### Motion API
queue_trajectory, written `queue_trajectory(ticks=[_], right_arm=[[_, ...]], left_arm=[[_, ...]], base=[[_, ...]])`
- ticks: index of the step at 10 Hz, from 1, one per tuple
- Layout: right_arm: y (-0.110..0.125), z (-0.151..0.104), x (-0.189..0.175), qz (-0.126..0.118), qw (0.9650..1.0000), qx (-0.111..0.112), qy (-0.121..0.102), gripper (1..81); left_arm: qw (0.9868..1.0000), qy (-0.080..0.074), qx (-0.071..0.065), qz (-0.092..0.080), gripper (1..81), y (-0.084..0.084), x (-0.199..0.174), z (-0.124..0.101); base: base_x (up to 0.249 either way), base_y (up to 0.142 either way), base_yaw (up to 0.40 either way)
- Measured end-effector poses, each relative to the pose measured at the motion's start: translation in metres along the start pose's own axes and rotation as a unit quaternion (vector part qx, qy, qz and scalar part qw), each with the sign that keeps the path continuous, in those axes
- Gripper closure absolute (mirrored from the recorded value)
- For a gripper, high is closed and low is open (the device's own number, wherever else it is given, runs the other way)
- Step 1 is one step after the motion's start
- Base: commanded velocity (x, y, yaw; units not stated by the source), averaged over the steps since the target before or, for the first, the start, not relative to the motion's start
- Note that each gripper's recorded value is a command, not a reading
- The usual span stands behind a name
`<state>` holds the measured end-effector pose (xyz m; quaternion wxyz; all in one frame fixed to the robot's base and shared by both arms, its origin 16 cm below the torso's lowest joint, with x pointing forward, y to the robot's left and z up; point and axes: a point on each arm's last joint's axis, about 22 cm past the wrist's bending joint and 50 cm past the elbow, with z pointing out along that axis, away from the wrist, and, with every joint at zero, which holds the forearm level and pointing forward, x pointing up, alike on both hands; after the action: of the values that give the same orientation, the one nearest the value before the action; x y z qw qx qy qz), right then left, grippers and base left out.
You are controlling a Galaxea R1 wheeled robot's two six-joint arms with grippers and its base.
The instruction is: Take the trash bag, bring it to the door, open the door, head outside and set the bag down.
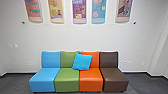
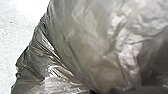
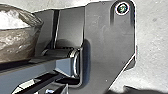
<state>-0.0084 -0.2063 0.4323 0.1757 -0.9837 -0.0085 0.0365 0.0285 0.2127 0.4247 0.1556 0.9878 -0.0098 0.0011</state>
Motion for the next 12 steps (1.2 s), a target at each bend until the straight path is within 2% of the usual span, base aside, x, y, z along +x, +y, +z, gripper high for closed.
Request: queue_trajectory(ticks=[2, 12], right_arm=[[-0.0078, 0.0035, -0.0106, 0.001, 1.0, 0.005, -0.008, 1.0], [-0.0042, 0.008, -0.0071, 0.002, 0.9999, -0.01, -0.005, 1.0]], left_arm=[[0.9999, 0.012, 0.003, 0.003, 81.1, -0.0014, 0.0176, -0.0018], [1.0, 0.008, 0.0, 0.002, 81.1, 0.0013, 0.0126, -0.0007]], base=[[0.0, 0.0, -0.264], [0.0, 0.0, -0.31]])
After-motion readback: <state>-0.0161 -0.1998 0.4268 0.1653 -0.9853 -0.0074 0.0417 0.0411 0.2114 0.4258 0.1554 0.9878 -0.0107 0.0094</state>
